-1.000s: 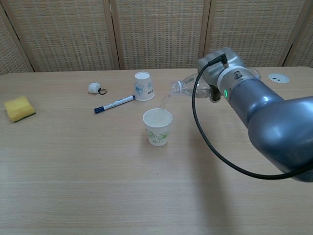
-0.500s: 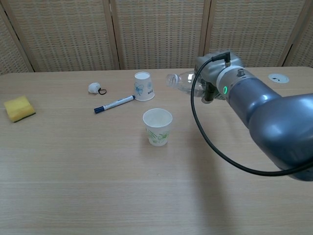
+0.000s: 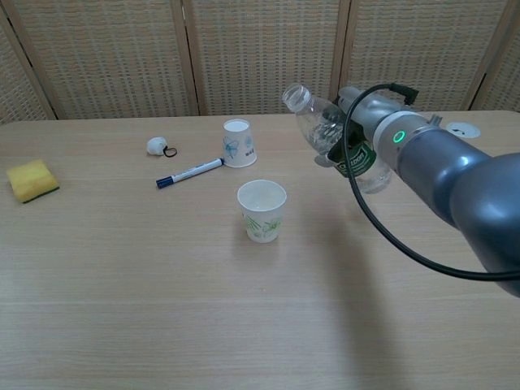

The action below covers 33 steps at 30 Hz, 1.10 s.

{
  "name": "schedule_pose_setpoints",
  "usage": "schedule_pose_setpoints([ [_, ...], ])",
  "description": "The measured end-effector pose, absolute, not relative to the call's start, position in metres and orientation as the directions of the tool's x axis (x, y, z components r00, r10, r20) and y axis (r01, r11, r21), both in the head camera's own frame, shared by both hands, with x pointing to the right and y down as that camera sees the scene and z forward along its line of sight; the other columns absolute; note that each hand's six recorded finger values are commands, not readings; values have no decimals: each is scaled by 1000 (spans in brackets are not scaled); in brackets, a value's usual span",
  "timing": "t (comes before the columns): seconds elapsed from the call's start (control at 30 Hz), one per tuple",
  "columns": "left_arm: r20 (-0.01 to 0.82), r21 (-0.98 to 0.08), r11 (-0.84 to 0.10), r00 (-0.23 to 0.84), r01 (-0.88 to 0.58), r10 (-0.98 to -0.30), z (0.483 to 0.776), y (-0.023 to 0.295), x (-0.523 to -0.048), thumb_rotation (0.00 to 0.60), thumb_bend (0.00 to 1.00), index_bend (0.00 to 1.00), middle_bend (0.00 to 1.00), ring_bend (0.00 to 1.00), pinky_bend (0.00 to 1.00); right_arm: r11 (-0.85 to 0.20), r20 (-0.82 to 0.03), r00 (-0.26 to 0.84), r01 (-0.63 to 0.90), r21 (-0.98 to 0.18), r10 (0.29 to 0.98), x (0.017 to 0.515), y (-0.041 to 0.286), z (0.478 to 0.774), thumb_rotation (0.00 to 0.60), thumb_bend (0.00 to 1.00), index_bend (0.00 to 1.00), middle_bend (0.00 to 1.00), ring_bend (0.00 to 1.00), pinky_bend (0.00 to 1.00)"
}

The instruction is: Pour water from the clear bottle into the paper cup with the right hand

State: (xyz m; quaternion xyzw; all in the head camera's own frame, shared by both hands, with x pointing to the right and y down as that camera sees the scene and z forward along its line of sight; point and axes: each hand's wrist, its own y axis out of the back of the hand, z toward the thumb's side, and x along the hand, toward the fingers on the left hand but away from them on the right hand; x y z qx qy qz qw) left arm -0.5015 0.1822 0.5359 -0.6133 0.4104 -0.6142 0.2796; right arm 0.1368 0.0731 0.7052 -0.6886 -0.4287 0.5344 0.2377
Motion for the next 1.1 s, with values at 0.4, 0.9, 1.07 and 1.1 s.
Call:
schedule_pose_setpoints([
  [0.4, 527, -845, -509, -91, -163, -845, 536, 182, -502, 600, 70, 0, 0, 0, 0, -515, -610, 101, 654, -554, 786, 159, 88, 725, 600, 632, 552, 593, 507, 602],
  [0.9, 536, -838, -517, -84, -175, -840, 537, 183, -501, 600, 71, 0, 0, 0, 0, -413, -554, 129, 805, -427, 823, 185, 92, 739, 600, 632, 552, 593, 507, 395],
  [1.07, 534, -838, -515, -81, -178, -841, 536, 184, -500, 600, 71, 0, 0, 0, 0, -409, -553, 130, 812, -417, 823, 188, 96, 745, 600, 628, 550, 563, 489, 385],
  [1.1, 534, -838, -515, -82, -178, -841, 535, 184, -500, 600, 71, 0, 0, 0, 0, -408, -553, 128, 811, -419, 823, 188, 97, 746, 600, 627, 547, 545, 476, 385],
])
